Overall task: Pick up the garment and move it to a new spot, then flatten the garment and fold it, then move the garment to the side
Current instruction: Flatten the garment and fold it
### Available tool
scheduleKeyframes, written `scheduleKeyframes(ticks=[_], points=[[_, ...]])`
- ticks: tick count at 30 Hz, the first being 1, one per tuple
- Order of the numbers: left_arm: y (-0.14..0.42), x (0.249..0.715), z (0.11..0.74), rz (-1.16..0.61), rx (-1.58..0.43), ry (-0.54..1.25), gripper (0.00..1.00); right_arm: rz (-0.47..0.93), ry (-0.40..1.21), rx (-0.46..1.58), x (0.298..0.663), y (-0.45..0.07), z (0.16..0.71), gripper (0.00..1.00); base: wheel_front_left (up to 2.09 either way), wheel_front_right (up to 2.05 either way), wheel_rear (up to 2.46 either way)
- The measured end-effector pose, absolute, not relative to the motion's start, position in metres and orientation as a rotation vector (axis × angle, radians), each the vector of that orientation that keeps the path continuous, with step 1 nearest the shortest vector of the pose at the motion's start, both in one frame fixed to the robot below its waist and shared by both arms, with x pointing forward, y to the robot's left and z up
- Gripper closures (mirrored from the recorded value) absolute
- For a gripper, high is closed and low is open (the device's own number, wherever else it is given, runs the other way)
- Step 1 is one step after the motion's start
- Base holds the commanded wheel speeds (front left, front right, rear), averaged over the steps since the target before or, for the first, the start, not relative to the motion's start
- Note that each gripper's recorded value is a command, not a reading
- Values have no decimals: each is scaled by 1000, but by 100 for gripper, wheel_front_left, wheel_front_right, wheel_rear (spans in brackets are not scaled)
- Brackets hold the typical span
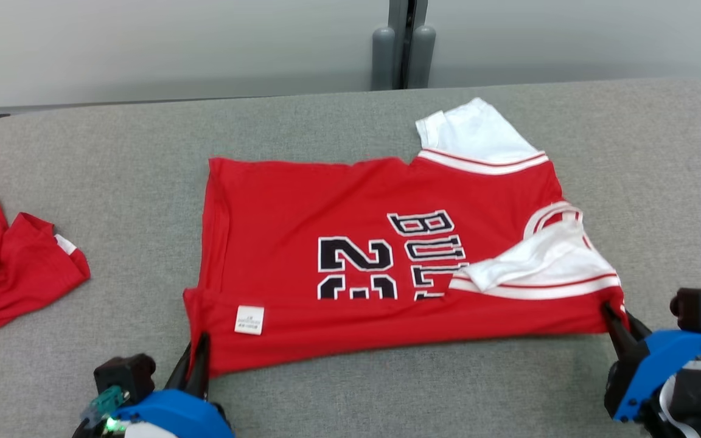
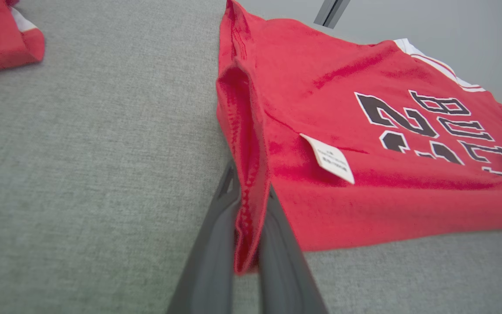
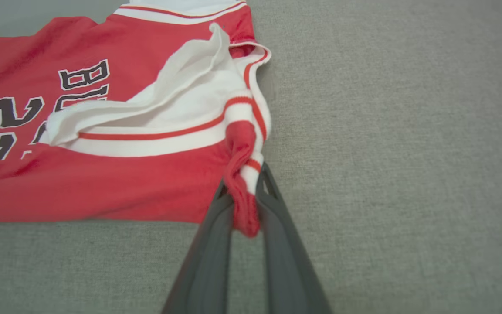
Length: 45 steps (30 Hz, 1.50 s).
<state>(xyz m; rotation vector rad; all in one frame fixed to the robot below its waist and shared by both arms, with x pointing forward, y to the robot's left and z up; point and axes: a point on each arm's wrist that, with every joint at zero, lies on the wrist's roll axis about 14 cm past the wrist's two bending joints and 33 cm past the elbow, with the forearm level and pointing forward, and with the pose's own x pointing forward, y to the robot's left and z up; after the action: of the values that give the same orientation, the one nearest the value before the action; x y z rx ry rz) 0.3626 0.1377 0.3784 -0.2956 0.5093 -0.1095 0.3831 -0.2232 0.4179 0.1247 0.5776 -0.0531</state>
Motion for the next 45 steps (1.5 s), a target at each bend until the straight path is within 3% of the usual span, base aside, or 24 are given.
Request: scheduleKeyframes(ticks=[9,10,11,15,19,30,36,45], points=[[141,327,374,-97,-308,610,100,-77,666,187,344,-228,407,100,0,0,0],[141,324,374,-95,-314,615,85,-77,677,194,340,-227,404,56,0,0,0],[140,321,372,-97,-317,625,0,-77,685,201,338,-227,402,0,0,0,0],[136,318,372,-118,-319,637,0,-69,674,200,340,-224,404,0,0,0,0],[129,329,379,-152,-315,628,0,-40,592,147,365,-224,432,0,0,0,0],[129,449,419,-353,-130,670,0,155,476,10,479,-200,503,0,0,0,0],[127,510,414,-423,-133,779,0,210,478,-16,533,-186,500,0,0,0,0],[147,531,373,-384,-89,969,0,253,507,-20,562,-172,475,0,0,0,0]])
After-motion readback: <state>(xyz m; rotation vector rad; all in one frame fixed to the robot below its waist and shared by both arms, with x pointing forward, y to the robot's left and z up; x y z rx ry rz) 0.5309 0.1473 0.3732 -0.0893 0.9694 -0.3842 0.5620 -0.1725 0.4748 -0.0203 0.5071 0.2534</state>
